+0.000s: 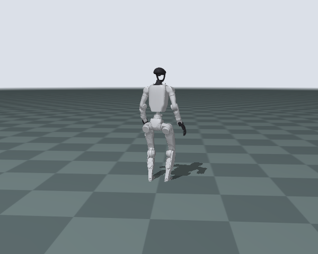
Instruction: Run
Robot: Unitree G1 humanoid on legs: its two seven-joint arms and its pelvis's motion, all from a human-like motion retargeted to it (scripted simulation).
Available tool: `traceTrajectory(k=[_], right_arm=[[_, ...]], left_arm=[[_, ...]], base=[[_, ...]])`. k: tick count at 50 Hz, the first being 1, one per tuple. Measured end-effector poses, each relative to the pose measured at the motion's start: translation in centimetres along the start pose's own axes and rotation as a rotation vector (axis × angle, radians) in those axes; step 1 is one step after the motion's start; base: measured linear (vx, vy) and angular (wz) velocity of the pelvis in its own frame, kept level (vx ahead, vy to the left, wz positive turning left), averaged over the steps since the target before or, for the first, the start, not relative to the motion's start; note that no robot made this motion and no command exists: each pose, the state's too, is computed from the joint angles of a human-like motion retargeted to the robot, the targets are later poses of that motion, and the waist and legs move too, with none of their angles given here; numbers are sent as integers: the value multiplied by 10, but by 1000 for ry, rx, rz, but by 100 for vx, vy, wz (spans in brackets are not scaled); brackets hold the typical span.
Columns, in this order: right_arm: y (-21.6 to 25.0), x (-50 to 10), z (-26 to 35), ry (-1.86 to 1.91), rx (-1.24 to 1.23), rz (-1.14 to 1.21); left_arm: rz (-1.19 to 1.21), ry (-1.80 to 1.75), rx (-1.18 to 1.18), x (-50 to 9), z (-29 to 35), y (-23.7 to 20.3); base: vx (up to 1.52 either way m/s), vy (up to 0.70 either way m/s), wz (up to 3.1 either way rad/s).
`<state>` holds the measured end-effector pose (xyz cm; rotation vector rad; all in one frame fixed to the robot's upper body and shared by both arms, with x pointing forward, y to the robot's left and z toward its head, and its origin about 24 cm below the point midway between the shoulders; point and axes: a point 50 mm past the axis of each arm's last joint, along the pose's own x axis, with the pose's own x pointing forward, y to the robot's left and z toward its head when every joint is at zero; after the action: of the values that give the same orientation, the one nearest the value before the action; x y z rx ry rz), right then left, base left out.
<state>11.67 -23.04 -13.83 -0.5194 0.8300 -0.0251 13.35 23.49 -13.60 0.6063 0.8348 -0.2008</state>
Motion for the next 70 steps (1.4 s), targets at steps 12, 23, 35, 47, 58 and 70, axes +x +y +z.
traceTrajectory(k=[12, 23, 35, 47, 58, 70], right_arm=[[18, 0, 16, -64, 52, 26], [15, 2, 25, -86, 93, -17], [10, 5, 24, -59, 121, -35], [8, 5, 20, -31, 114, -28], [6, 8, 21, -24, 84, -13], [4, 10, 21, -7, 62, -3]], left_arm=[[55, 42, -96, -7, -12, -2], [108, 72, -197, -11, -20, -6], [145, 94, -288, -12, -21, -4], [117, 128, -319, -14, -27, -13], [98, 164, -330, -17, -33, -19], [87, 208, -363, -21, -41, -24]], base=[[2, -1, -3], [3, 0, -5], [2, 0, -2], [1, 0, -1], [1, 0, -2], [2, 1, -9]])
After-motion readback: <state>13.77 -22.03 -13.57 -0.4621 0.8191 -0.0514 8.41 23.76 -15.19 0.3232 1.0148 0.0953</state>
